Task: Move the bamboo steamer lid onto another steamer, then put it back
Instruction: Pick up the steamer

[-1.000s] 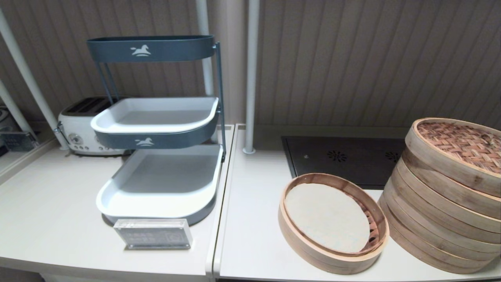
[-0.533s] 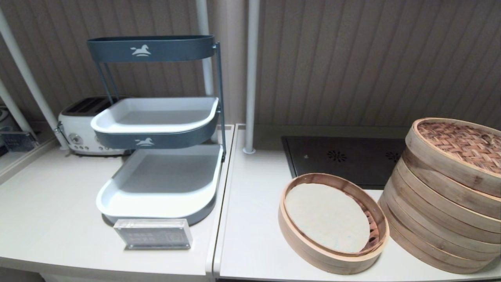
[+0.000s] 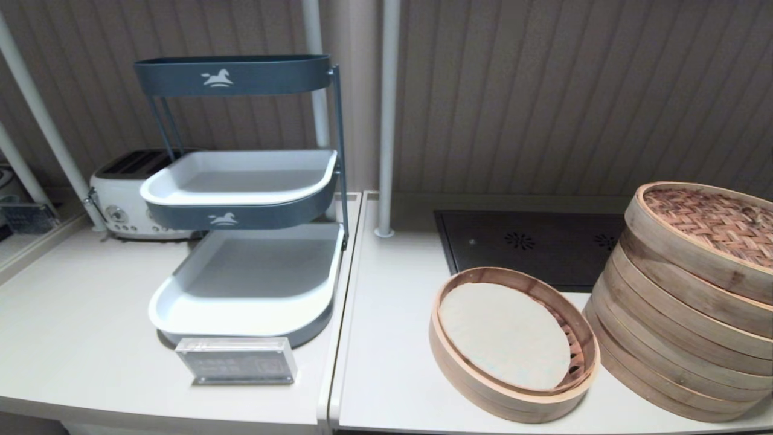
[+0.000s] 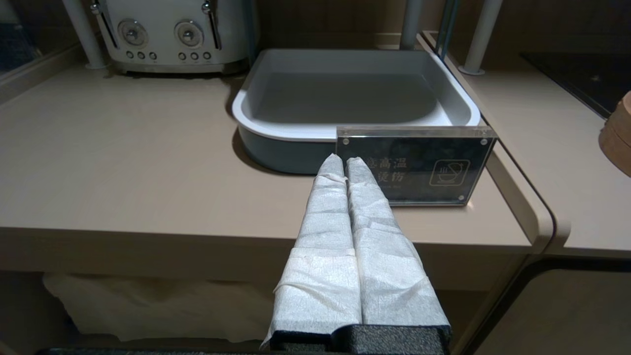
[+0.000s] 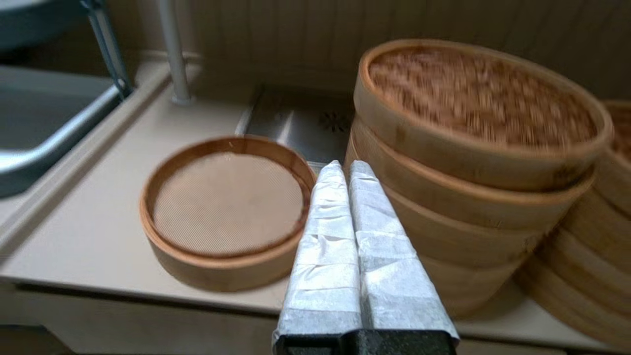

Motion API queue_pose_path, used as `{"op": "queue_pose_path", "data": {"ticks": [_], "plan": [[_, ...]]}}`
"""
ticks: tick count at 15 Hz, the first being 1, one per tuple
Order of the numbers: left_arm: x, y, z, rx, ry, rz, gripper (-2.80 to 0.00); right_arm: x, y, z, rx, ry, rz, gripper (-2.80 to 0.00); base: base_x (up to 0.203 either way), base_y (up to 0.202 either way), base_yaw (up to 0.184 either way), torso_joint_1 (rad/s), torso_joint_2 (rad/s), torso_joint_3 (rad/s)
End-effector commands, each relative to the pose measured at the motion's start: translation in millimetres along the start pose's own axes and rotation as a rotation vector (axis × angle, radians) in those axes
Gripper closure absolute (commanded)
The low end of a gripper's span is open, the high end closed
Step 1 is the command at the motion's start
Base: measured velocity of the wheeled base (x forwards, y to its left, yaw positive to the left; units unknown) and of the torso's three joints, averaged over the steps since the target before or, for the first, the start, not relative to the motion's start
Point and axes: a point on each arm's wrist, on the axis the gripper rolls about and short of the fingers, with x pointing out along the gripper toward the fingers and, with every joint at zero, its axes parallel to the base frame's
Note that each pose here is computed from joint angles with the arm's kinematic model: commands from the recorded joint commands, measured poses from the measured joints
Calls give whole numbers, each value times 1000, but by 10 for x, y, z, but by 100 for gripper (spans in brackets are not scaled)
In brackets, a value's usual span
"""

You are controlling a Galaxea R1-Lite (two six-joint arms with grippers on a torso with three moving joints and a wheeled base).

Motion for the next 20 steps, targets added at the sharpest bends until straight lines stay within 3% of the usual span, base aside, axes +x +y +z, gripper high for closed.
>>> {"op": "queue_pose_path", "data": {"ticks": [1,4,10,12,14,17,18,20], "plan": [[17,0,-76,0,26,0,0,419,-39,468,23,63,9,0,0,0,0,0,0,0],[17,0,-78,0,27,0,0,928,-88,927,86,147,-13,0,0,0,0,0,0,0],[17,0,-76,0,26,0,0,2004,-490,1365,177,382,-233,0,0,0,0,0,0,0],[17,0,-76,0,25,0,0,2330,-647,1342,212,481,-277,0,0,0,0,0,0,0],[17,0,-78,0,27,0,0,2596,-810,1138,244,603,-322,0,0,0,0,0,0,0],[17,0,-76,0,25,0,0,2767,-1049,932,287,680,-367,0,0,0,0,0,0,0],[17,0,-78,0,27,0,0,2812,-1119,885,297,685,-382,-280,0,0,0,0,0,0],[17,0,-77,0,26,0,0,2858,-1173,837,301,689,-392,-280,0,0,0,0,0,0]]}}
